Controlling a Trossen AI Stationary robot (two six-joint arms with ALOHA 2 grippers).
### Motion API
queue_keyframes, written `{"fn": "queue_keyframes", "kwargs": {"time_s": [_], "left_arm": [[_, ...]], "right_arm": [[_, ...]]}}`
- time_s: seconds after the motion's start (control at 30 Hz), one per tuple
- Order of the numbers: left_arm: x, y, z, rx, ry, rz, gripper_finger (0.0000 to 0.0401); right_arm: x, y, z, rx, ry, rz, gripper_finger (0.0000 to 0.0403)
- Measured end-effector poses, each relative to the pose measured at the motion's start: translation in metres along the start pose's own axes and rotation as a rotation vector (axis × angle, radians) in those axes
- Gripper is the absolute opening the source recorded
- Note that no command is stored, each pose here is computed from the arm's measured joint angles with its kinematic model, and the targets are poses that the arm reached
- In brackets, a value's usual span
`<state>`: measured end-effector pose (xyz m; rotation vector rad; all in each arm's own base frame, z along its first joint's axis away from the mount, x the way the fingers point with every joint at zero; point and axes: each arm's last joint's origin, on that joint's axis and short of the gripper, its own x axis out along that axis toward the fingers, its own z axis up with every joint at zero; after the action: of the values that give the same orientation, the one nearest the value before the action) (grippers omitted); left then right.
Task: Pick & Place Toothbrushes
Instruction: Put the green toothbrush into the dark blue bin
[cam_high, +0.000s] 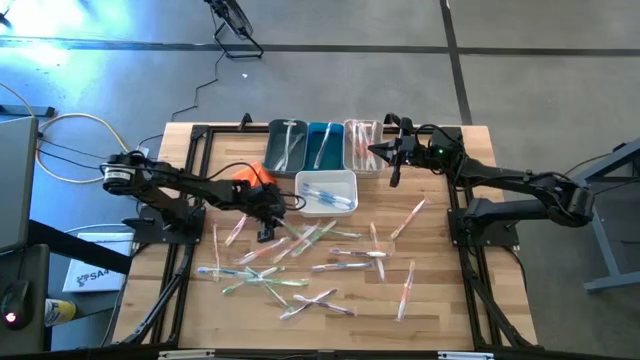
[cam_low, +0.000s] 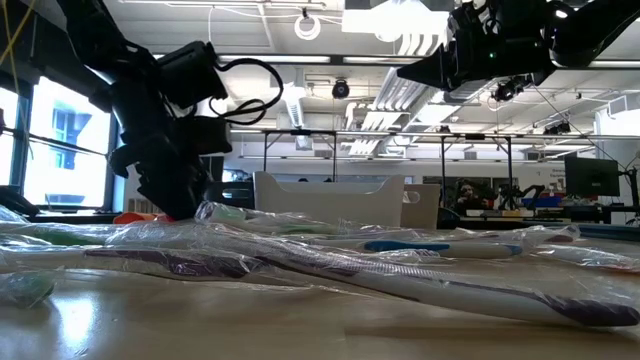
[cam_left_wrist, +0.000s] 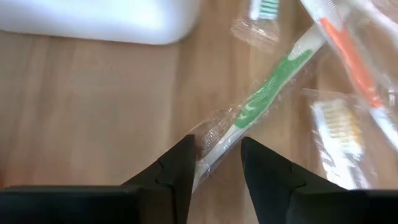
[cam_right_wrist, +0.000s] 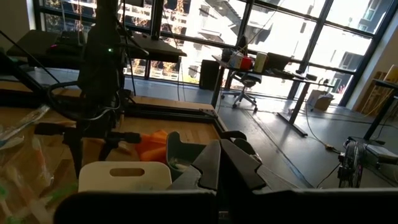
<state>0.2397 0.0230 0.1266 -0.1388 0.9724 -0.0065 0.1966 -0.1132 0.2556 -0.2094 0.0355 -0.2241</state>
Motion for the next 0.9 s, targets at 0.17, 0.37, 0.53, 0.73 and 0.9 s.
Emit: {"fn": "queue_keyframes", "kwargs": {"time_s": [0.17,0.37,0.53,0.73,0.9], "left_arm": [[0.0000,-0.0029,-0.0010,-0.002,0.010,-0.101,0.0082],[0.0001,-0.0039,-0.0017,-0.005,0.016,-0.134,0.0041],[0.0000,-0.0040,-0.0029,-0.008,0.029,-0.136,0.0019],[-0.0001,-0.0043,-0.0032,-0.008,0.032,-0.150,0.0004],[-0.0001,-0.0049,-0.0034,-0.007,0.033,-0.171,0.0002]], "right_arm": [[0.0000,0.0000,-0.0003,0.001,0.003,0.001,0.0002],[0.0000,0.0001,-0.0004,0.002,0.004,0.001,0.0002],[0.0000,0.0001,-0.0005,0.002,0.005,0.001,0.0002],[0.0000,0.0001,-0.0005,0.002,0.005,0.001,0.0002],[0.0000,0.0001,-0.0005,0.002,0.005,0.001,0.0002]]}}
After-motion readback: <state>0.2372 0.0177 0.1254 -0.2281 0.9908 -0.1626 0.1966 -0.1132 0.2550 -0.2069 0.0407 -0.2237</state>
